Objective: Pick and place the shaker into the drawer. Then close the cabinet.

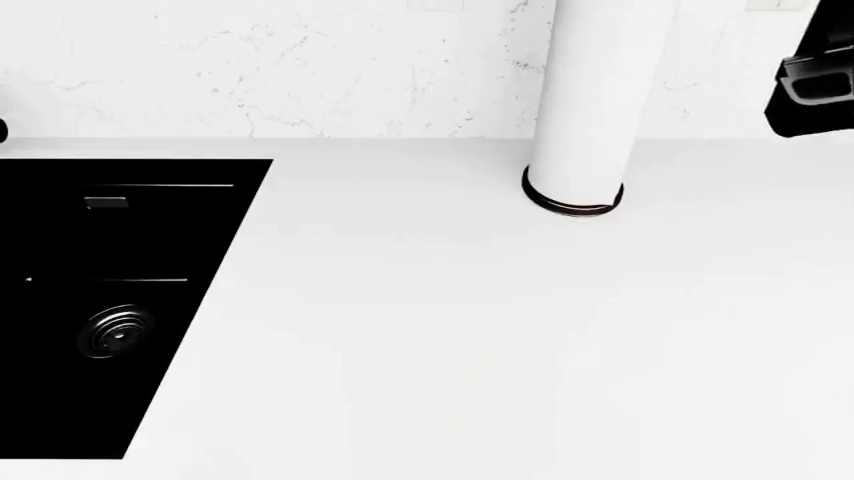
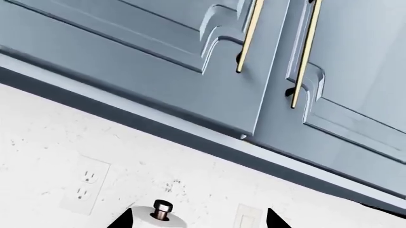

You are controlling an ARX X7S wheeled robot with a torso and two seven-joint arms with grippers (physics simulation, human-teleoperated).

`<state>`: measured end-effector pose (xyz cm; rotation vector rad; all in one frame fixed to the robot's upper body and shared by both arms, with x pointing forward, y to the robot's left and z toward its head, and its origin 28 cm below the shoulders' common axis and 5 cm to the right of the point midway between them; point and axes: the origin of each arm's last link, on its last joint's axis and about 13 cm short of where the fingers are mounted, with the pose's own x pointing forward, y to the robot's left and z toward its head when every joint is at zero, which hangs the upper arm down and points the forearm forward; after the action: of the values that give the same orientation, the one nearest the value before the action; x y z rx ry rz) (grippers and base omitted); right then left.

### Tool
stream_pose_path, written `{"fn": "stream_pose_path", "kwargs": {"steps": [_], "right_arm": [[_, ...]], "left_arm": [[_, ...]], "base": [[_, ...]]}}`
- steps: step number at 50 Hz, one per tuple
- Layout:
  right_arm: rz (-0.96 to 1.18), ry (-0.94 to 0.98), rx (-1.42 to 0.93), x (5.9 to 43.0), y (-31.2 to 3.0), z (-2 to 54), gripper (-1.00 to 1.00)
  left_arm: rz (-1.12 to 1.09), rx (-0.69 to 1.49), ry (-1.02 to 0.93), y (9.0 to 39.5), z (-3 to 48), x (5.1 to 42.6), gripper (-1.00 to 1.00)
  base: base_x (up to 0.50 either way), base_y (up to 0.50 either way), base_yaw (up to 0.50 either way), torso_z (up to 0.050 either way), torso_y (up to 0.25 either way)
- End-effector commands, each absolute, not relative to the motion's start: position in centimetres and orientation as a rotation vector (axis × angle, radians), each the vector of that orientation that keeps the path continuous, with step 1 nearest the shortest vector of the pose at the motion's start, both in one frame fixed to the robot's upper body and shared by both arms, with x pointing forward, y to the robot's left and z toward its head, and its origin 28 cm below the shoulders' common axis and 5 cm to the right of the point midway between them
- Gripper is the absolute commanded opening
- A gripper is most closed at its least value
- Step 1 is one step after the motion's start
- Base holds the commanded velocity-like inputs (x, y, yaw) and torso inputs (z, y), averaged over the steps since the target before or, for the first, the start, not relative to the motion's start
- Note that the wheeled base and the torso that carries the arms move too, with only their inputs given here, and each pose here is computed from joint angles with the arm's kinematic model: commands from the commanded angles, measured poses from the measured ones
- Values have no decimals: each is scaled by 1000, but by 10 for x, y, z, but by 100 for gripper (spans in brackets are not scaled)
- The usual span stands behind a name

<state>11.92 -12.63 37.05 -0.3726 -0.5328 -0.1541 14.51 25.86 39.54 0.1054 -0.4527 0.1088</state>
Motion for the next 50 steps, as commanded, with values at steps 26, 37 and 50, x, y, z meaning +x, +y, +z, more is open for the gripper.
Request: {"fn": "stream_pose_path", "kwargs": {"steps": [26,37,50], "right_arm": [[-97,-710,-369,109,-113,449,100],[-72,-725,-288,119,-114,467,100],[-23,-717,-252,132,-105,476,100]], "left_arm": [[112,130,-429,260,388,145,100],[119,130,-427,262,387,145,100],[129,130,-417,264,383,147,100]], "base": [[0,0,0,0,0],[0,0,0,0,0],[0,0,0,0,0]]}}
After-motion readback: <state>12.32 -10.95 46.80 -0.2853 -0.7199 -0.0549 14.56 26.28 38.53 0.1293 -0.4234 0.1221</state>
